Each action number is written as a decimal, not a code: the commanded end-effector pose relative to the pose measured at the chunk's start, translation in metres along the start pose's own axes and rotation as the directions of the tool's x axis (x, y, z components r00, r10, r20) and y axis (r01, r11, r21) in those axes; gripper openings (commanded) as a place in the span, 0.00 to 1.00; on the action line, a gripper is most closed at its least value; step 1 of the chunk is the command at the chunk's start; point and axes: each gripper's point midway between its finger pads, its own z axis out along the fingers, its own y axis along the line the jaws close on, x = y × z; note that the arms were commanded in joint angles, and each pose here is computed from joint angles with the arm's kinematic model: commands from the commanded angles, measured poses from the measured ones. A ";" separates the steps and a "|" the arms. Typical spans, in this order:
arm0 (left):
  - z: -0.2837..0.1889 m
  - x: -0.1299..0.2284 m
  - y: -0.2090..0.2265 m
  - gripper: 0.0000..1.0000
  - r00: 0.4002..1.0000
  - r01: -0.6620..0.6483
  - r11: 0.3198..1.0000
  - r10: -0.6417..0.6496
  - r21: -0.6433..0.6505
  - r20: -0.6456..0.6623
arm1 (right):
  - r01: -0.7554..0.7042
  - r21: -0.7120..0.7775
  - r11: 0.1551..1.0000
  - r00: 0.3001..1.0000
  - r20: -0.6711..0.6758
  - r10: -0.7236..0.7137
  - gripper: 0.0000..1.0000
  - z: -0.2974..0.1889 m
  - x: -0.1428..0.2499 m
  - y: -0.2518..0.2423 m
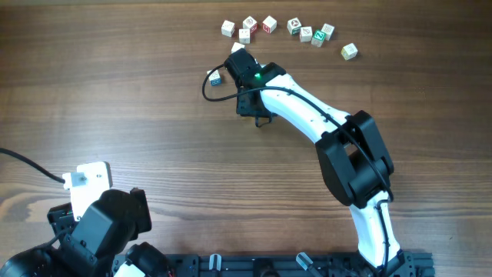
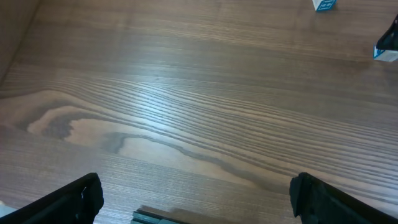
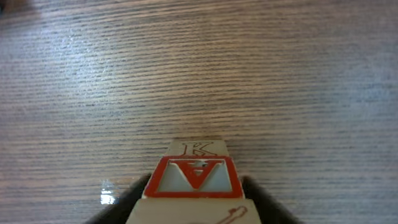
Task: Form a tower
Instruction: 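Open the right gripper and lift it off the stack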
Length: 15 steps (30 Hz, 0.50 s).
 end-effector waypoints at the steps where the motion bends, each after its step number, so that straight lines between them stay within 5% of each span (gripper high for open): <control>1: 0.000 -0.001 0.002 1.00 1.000 0.021 1.000 -0.021 -0.007 0.008 | -0.005 0.026 1.000 1.000 0.000 0.005 0.57 0.008 -0.001 -0.005; 5: 0.000 -0.001 0.002 1.00 1.000 0.021 1.000 -0.021 -0.007 0.008 | -0.005 0.025 1.000 1.000 0.002 0.005 0.73 0.007 -0.002 -0.004; 6: 0.000 -0.001 0.002 1.00 1.000 0.021 1.000 -0.021 -0.007 0.008 | -0.001 0.021 1.000 1.000 0.000 0.001 0.92 0.002 -0.004 -0.003; 7: 0.000 -0.001 0.002 1.00 1.000 0.021 1.000 -0.021 -0.007 0.008 | -0.001 0.022 1.000 1.000 -0.002 0.001 1.00 -0.004 -0.006 -0.002; 15: 0.000 -0.001 0.002 1.00 1.000 0.021 1.000 -0.021 -0.007 0.008 | -0.016 -0.047 0.999 0.996 0.089 0.020 1.00 -0.122 -0.038 0.002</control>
